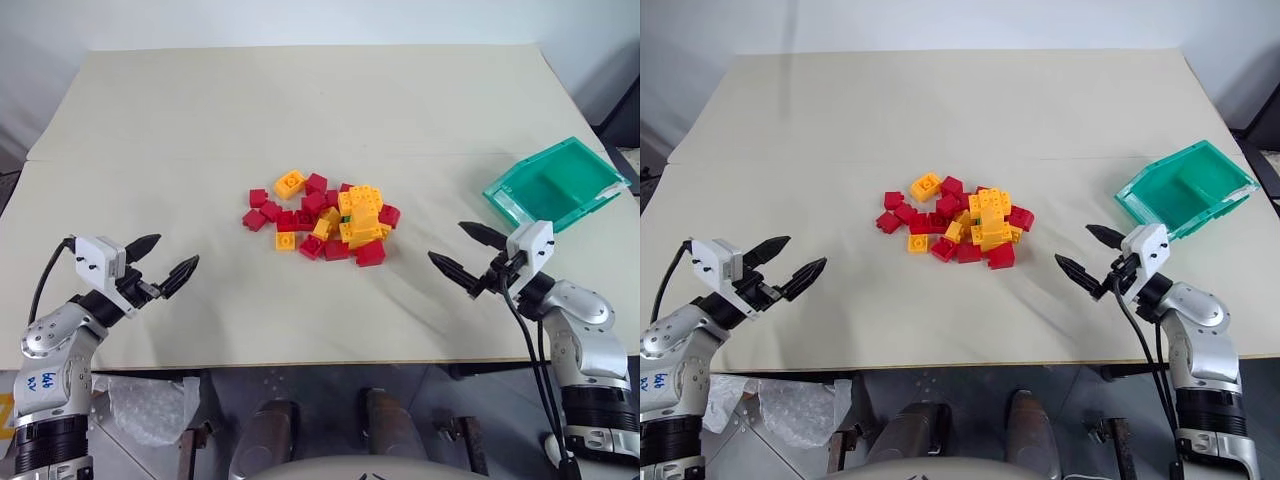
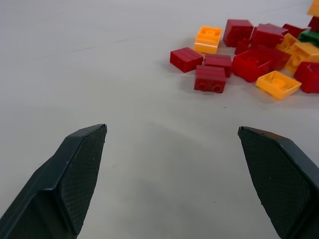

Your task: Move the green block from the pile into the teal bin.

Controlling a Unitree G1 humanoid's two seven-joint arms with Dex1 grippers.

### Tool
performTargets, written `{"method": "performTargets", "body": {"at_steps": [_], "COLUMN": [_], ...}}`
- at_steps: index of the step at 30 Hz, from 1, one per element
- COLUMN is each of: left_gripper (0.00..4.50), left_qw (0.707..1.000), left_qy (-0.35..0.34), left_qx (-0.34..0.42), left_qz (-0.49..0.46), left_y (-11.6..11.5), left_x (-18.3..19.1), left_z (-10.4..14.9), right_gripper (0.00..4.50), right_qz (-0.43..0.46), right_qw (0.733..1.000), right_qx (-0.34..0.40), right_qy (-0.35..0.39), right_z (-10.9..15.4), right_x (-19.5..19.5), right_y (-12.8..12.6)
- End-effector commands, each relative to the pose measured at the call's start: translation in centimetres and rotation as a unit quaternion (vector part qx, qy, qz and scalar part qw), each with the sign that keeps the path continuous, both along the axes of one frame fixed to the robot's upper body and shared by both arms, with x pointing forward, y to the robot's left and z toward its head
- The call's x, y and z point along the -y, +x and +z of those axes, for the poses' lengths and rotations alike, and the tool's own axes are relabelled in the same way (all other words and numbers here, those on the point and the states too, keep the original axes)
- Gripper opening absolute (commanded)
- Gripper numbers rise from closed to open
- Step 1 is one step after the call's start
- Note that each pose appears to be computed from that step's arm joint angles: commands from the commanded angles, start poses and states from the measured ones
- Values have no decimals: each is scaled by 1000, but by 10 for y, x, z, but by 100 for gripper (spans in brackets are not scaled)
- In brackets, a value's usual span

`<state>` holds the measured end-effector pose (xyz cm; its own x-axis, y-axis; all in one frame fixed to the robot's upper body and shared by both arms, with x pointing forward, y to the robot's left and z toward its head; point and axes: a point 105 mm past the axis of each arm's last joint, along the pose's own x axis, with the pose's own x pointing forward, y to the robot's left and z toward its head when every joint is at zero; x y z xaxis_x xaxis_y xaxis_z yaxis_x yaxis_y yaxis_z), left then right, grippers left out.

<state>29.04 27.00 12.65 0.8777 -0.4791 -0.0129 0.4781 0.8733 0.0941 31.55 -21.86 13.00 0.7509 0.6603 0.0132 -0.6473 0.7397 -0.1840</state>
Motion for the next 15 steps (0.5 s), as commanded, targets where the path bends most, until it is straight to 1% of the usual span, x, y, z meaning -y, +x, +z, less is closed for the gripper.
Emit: {"method": "performTargets", "body": {"at_steps": [1, 2, 3, 12, 15], "left_gripper": [450, 450, 450, 450, 450], "left_qw": [999, 999, 999, 999, 999], "left_qy": [9, 10, -7, 8, -2], "left_qx": [33, 36, 33, 34, 50], "left_qz": [0, 1, 2, 5, -9], "left_y": [-4, -3, -3, -1, -2], "left_x": [-2, -1, -1, -1, 0], "left_z": [18, 20, 22, 28, 34], "right_gripper": [446, 446, 446, 446, 446], "right_qz": [6, 6, 7, 23, 29], "right_qw": [1000, 1000, 1000, 999, 999], "right_qx": [21, 21, 21, 27, 29], "right_qy": [-2, -1, -1, -1, -3], "right_z": [11, 12, 12, 20, 23], "right_x": [-1, -1, -1, -6, -7], "right_y": [0, 1, 1, 2, 2]}}
